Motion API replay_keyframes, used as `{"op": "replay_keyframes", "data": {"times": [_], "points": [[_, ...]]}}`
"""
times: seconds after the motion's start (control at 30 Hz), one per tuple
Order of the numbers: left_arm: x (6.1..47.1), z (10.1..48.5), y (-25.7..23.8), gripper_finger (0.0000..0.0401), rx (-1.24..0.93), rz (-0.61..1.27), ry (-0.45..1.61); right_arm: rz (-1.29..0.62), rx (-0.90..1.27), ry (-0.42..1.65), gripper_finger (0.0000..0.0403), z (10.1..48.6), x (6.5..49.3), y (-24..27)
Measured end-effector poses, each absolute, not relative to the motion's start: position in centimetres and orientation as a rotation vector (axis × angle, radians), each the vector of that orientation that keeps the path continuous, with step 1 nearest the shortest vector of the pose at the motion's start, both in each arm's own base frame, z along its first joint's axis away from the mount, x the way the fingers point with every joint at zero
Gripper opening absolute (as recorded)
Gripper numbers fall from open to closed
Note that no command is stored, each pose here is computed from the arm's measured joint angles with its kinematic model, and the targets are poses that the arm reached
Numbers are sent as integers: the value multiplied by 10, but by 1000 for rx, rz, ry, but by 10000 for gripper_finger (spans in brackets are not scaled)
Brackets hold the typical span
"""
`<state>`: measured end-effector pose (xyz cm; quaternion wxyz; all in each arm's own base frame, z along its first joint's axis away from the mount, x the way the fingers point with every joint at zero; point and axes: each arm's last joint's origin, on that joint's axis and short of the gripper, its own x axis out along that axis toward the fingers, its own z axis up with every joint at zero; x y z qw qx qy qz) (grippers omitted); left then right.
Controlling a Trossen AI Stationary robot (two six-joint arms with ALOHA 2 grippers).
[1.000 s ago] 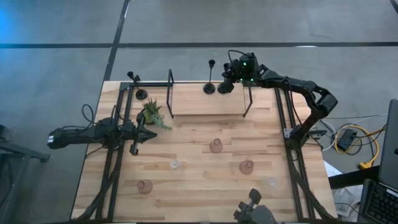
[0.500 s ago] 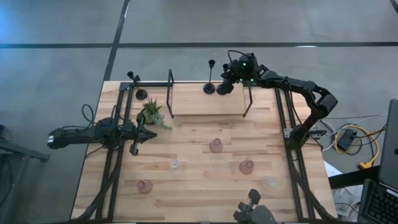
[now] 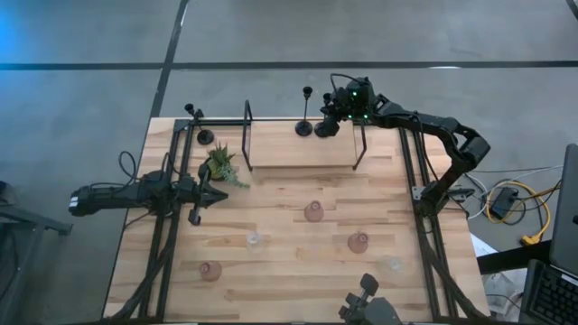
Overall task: Pick & Place candle stick holders
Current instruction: Put the bottom black candle holder on the shelf aligned with the other black candle holder, then put the black candle holder on the shelf aligned with the other black candle holder
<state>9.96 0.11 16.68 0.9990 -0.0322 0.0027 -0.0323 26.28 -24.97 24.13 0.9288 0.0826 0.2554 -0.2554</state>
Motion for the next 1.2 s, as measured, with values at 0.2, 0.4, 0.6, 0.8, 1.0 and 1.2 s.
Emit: {"op": "replay_keyframes", "data": {"times": [0.2, 0.4, 0.6, 0.8, 1.0, 1.2], "points": [[100, 167, 1, 23, -64, -65, 5, -522, 159, 521, 11, 242, 263, -250], [100, 167, 1, 23, -65, -65, 5, -525, 154, 510, 11, 242, 263, -250], [100, 167, 1, 23, -64, -65, 5, -524, 153, 513, 11, 239, 262, -249], [100, 167, 1, 23, -64, -64, 5, -525, 157, 513, 16, 238, 262, -249], [100, 167, 1, 23, -64, -65, 5, -528, 162, 513, 49, 237, 262, -249], [100, 167, 1, 23, -64, -64, 5, -533, 175, 502, 111, 238, 262, -249]]}}
